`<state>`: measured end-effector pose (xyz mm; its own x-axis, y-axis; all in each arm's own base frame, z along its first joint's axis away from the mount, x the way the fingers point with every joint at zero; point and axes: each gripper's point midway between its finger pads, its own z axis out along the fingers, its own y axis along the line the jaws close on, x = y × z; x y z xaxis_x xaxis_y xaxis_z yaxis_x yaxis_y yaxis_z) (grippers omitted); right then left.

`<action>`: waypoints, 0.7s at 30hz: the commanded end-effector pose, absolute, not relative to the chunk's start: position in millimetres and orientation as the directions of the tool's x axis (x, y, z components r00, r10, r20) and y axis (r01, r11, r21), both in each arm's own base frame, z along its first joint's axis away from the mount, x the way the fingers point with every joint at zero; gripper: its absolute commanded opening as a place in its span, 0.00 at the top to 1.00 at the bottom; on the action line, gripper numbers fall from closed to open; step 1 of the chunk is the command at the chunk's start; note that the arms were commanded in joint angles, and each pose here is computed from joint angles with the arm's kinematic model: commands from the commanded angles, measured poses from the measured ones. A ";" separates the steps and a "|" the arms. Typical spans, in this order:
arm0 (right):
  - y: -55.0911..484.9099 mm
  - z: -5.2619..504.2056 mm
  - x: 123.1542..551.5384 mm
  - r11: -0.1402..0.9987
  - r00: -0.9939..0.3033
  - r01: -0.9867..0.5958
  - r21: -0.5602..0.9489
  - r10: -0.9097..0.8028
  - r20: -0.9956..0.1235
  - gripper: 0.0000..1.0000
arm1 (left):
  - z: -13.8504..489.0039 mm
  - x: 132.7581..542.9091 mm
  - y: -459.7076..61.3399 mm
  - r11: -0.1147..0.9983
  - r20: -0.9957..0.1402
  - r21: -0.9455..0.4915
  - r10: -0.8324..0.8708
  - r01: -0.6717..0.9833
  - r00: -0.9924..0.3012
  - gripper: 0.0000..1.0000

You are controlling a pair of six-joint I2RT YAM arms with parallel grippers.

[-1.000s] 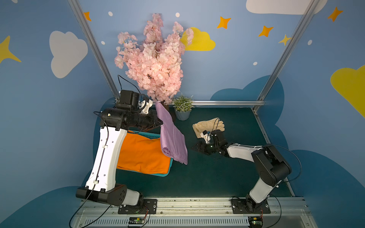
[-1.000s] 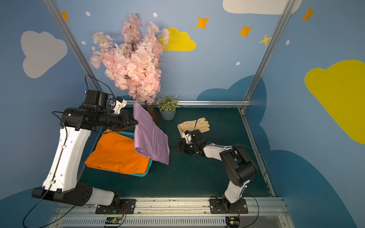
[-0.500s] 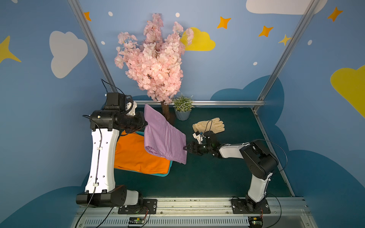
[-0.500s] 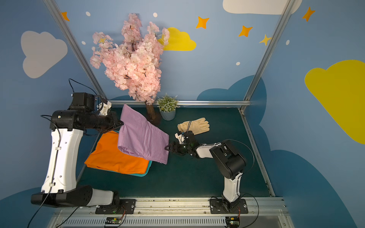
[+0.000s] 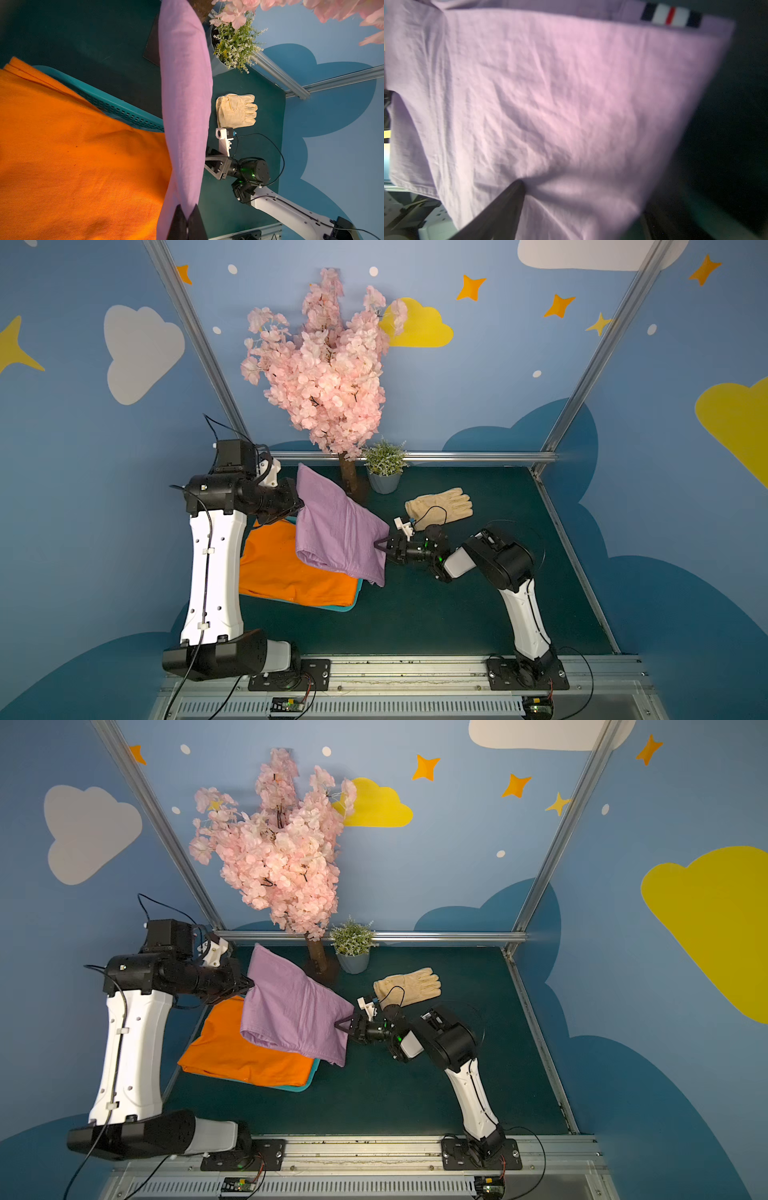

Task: Put the folded long pants in the basket
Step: Move the basket to the center of the board.

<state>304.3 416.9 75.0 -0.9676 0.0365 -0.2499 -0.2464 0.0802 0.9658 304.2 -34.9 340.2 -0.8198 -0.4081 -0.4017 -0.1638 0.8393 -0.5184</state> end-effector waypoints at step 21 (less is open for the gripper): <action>442.5 122.6 275.0 -0.067 -0.963 -0.262 0.963 -0.049 -0.266 0.80 | 346.3 303.4 -34.6 0.840 -0.438 -0.527 -0.400 -0.130 -0.805 0.98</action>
